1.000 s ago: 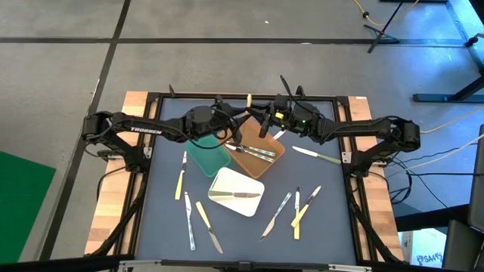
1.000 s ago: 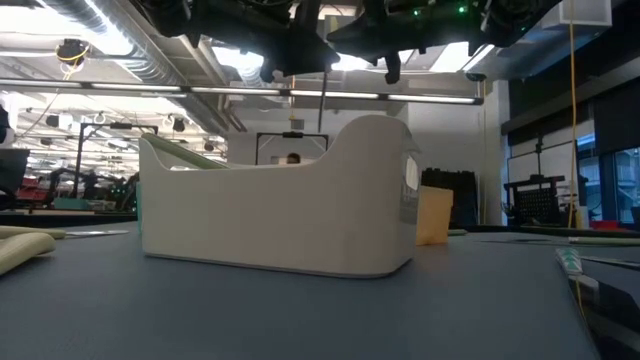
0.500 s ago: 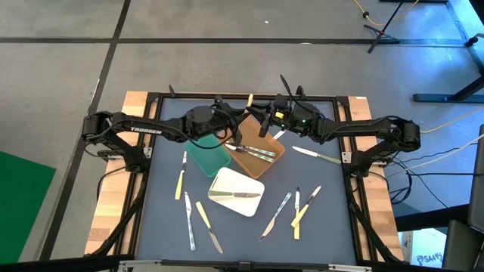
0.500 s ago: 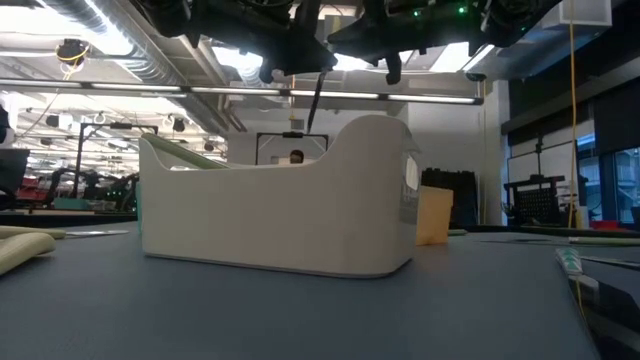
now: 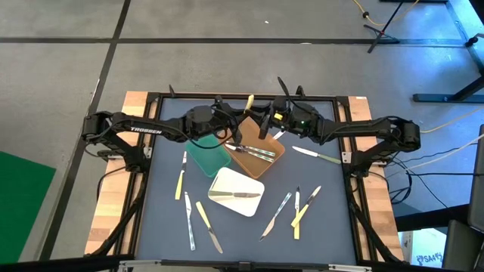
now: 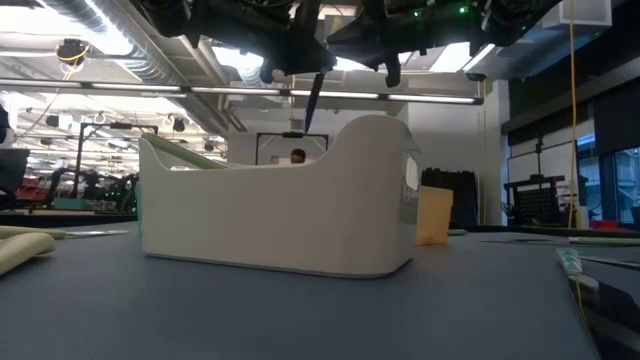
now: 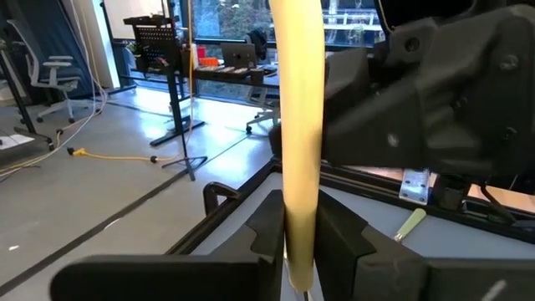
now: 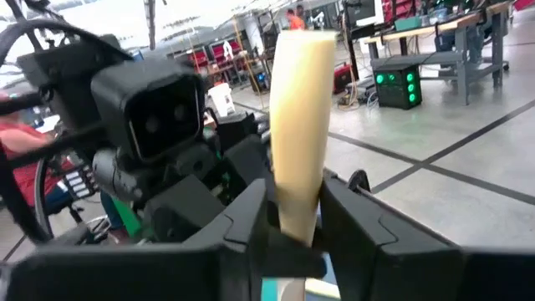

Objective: Sort silverware by color (type)
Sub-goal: Put the yellow table knife into the green bin

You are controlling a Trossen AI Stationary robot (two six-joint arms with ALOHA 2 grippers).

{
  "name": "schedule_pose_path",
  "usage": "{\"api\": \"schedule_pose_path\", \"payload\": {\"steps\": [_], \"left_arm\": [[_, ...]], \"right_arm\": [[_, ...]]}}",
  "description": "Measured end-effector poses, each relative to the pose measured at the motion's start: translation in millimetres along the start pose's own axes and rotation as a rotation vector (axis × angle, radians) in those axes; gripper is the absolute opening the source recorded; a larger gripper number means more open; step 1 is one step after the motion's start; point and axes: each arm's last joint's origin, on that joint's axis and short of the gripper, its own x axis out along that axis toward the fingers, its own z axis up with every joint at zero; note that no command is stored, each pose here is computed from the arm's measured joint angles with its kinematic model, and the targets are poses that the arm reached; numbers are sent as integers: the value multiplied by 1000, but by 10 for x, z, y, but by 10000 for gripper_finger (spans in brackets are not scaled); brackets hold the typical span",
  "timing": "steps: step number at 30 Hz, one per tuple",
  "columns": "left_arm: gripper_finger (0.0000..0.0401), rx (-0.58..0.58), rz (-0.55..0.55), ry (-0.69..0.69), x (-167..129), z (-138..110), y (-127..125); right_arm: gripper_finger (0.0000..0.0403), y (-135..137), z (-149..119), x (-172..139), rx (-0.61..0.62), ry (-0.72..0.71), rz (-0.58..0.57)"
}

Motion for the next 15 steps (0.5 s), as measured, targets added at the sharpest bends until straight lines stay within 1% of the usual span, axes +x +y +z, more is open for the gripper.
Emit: {"api": "schedule_pose_path", "payload": {"steps": [7, 9, 15], "left_arm": [[38, 1, 1, -3, -24, 30, 6], [38, 11, 16, 26, -57, 32, 24], [38, 19, 75, 42, -235, 179, 94]], "right_arm": [[156, -78, 65, -16, -8, -18, -27], [169, -93, 108, -53, -32, -10, -34], [192, -180, 196, -232, -107, 106, -92]]}}
